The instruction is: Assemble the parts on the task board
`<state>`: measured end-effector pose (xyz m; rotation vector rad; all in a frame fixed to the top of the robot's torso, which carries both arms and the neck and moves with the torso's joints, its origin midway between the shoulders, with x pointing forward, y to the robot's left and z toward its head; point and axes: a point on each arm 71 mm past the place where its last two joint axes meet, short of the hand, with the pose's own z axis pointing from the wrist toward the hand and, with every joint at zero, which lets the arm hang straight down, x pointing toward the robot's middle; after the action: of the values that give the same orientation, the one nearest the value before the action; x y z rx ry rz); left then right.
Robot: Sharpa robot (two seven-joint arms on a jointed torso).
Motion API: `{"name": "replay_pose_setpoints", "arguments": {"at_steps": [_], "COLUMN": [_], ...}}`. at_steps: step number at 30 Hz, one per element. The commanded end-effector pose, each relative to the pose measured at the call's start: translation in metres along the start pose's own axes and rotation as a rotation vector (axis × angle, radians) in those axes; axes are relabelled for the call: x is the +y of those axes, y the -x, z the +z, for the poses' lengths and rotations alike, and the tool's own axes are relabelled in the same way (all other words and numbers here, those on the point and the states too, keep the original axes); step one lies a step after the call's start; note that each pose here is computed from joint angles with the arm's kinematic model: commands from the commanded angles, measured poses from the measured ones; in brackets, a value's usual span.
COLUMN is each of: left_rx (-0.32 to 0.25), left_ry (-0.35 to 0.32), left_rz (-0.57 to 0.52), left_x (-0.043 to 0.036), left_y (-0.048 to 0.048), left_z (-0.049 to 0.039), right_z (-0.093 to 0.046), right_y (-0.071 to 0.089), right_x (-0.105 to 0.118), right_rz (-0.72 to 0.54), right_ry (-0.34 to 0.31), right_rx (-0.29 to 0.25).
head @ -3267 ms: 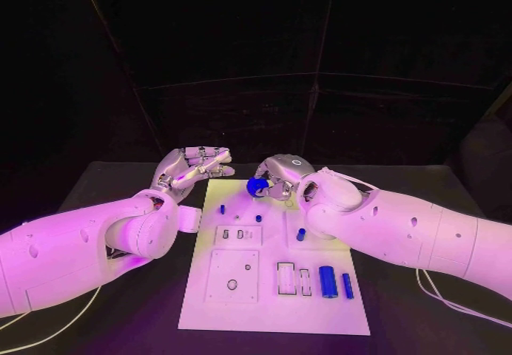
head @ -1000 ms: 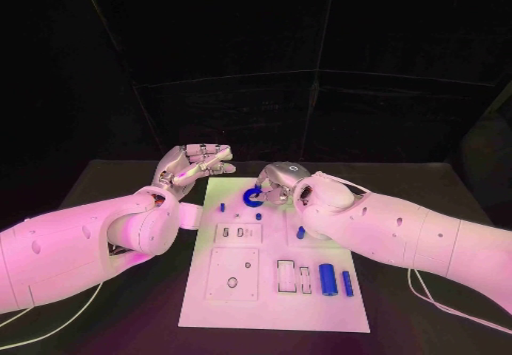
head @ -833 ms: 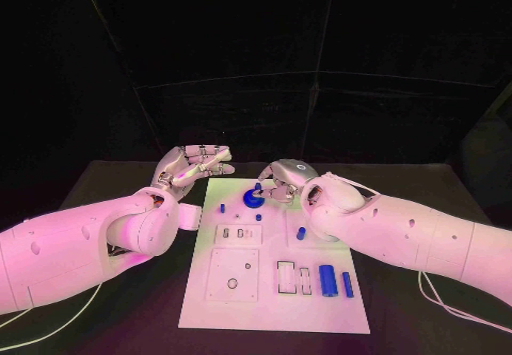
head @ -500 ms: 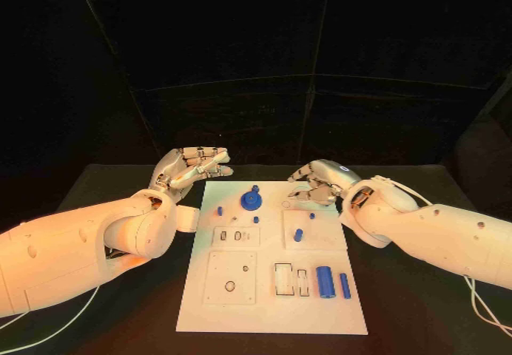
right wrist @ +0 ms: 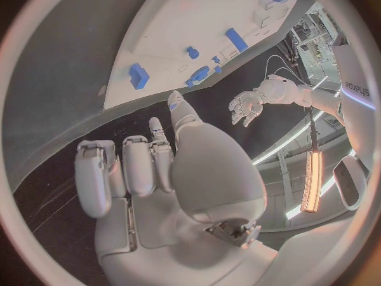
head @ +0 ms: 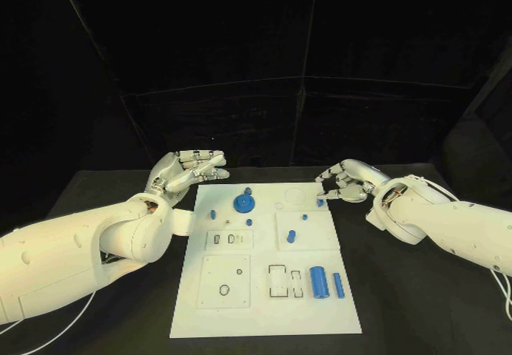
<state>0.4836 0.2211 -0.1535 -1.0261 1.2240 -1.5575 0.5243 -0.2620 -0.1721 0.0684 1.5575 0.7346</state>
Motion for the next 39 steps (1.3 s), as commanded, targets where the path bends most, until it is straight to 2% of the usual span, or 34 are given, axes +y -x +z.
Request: {"name": "replay_pose_setpoints", "arguments": {"at_steps": [1,15,39], "left_rx": [0.018,0.012,0.007], "left_ry": [-0.008,-0.006,-0.006], "left_rz": [-0.005,-0.001,0.003], "left_x": [-0.0004,0.0010,0.0017], "left_y": [-0.0017,0.0000,0.0019], "left_z": [0.0009,0.0019,0.0029], "right_z": [0.001,0.000,0.003], "right_y": [-0.002,-0.018,-0.024], "right_x": [-0.001,-0.019,-0.023], "right_rz": [0.024,0.006,-0.005], "right_ry": [0.029,-0.015,-0.031], "right_rx": [0.032,0.089,0.112]}}
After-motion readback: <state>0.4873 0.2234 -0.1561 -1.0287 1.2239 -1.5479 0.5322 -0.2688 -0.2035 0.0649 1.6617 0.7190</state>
